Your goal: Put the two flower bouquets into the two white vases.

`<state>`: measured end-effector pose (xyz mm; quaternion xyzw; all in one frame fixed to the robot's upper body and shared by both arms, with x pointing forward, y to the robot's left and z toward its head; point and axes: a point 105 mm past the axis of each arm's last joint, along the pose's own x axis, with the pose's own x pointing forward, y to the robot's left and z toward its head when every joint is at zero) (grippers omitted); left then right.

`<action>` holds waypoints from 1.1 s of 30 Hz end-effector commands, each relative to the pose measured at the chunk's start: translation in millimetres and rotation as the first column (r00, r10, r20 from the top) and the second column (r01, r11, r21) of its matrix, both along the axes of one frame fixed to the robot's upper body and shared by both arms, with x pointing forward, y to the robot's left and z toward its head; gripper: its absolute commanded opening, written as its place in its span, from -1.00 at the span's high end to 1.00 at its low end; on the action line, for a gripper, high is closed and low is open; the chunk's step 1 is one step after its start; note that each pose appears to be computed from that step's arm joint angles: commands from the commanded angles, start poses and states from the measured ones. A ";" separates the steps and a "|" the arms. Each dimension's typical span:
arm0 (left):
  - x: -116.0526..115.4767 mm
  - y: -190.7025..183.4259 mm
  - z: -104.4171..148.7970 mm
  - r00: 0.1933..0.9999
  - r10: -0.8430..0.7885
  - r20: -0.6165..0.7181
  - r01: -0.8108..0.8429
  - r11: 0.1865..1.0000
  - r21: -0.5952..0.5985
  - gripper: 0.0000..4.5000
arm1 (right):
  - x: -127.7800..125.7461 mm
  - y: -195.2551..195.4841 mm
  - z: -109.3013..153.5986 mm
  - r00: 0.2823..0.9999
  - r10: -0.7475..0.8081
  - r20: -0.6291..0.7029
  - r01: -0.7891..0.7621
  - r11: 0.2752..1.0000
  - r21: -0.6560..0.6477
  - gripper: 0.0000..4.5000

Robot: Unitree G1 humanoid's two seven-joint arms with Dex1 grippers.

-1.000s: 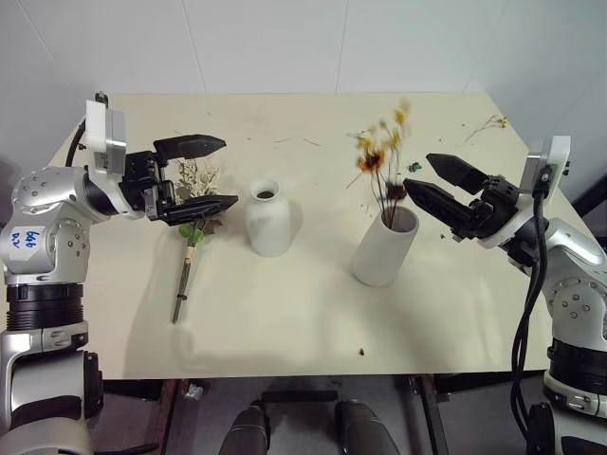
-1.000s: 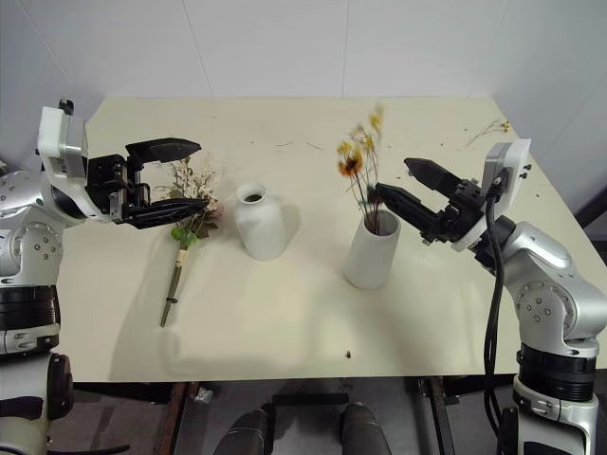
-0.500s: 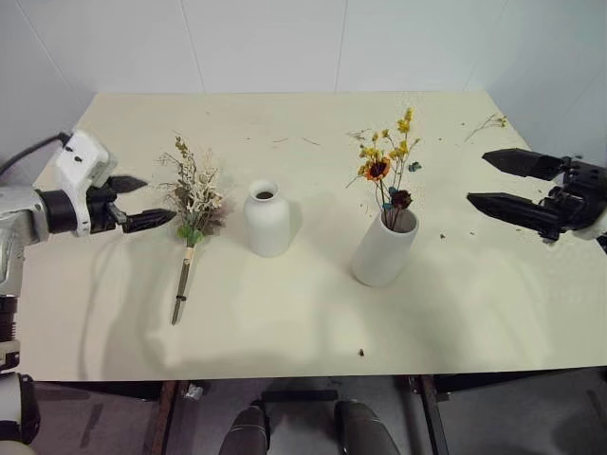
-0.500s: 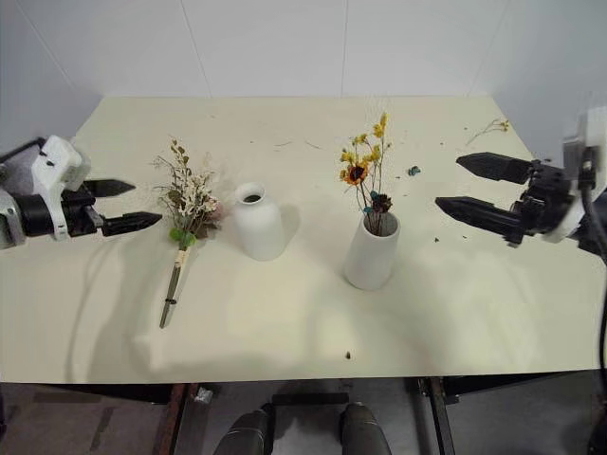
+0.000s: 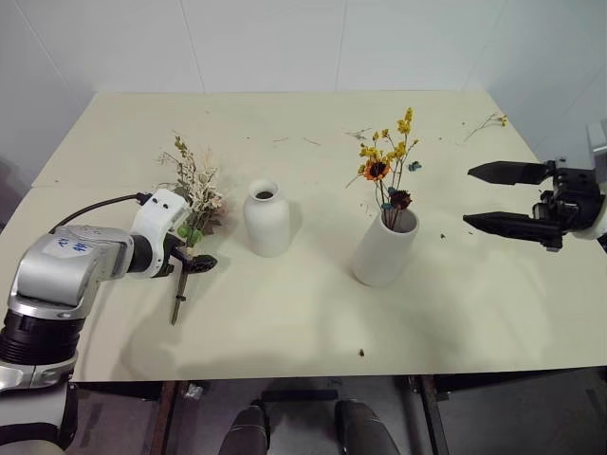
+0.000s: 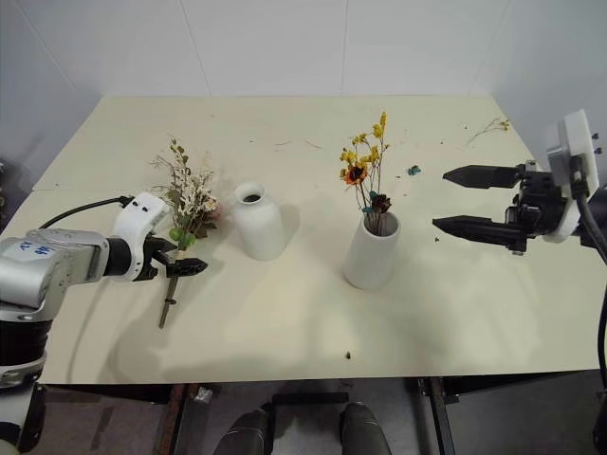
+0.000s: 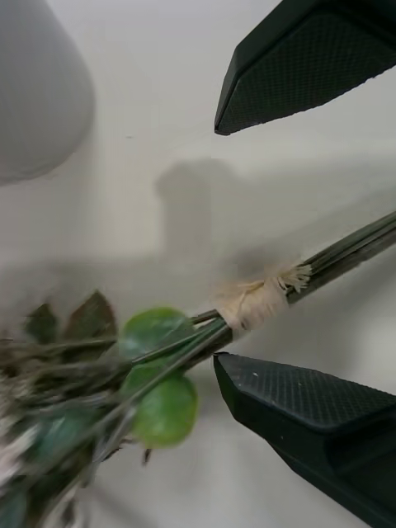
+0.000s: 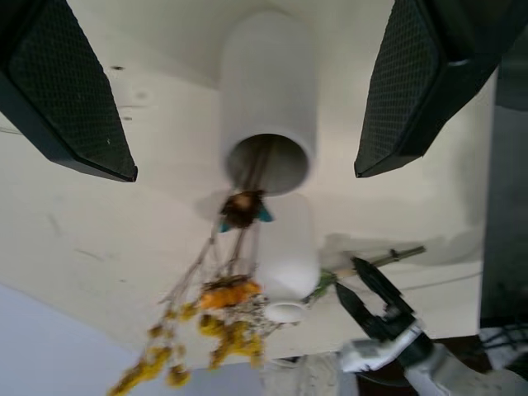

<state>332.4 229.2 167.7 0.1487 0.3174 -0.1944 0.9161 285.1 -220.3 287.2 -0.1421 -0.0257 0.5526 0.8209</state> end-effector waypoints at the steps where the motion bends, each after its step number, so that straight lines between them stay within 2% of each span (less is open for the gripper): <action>1: 2.5 0.2 -2.1 0.999 0.028 0.022 -0.028 1.000 0.002 -1.00 | -10.1 5.5 14.2 0.998 0.025 0.059 -0.025 1.000 0.012 -0.98; 2: 2.2 -2.0 -6.6 1.000 0.025 0.009 -0.025 1.000 -0.012 -1.00 | -12.4 7.7 14.6 0.998 0.036 0.057 -0.037 0.999 0.014 -0.98; 5: 1.1 -2.9 -18.2 0.999 0.034 -0.025 -0.035 0.999 -0.037 -0.75 | -18.4 12.5 15.8 0.997 0.065 0.049 -0.066 0.998 0.018 -1.00; 13: -1.4 11.7 -38.0 0.991 0.106 -0.082 -0.117 0.983 -0.144 0.37 | -25.7 19.0 17.9 0.993 0.097 0.062 -0.098 0.995 0.005 -1.00; 18: 8.3 24.2 -25.2 0.989 0.148 -0.007 -0.147 0.979 -0.143 0.99 | -26.5 18.6 19.3 0.994 0.087 0.073 -0.088 0.996 0.007 -1.00; 23: 26.7 21.6 3.9 0.978 0.164 0.128 -0.131 0.963 -0.235 0.99 | -25.8 16.9 21.2 0.994 0.070 0.087 -0.071 0.997 0.009 -1.00; 27: 42.3 4.8 47.2 0.921 0.101 0.376 0.023 0.950 -0.311 0.99 | -23.5 16.0 20.0 0.994 0.054 0.090 -0.055 0.998 0.013 -1.00; 30: 42.5 -14.0 96.3 0.792 0.058 0.608 0.230 0.894 -0.384 0.99 | -21.3 15.6 17.4 0.995 0.041 0.090 -0.043 0.999 0.018 -1.00; 33: 29.3 -32.8 138.9 0.644 0.035 0.764 0.458 0.783 -0.422 0.99 | -17.9 15.1 17.9 0.994 0.020 0.105 -0.024 0.999 0.038 -1.00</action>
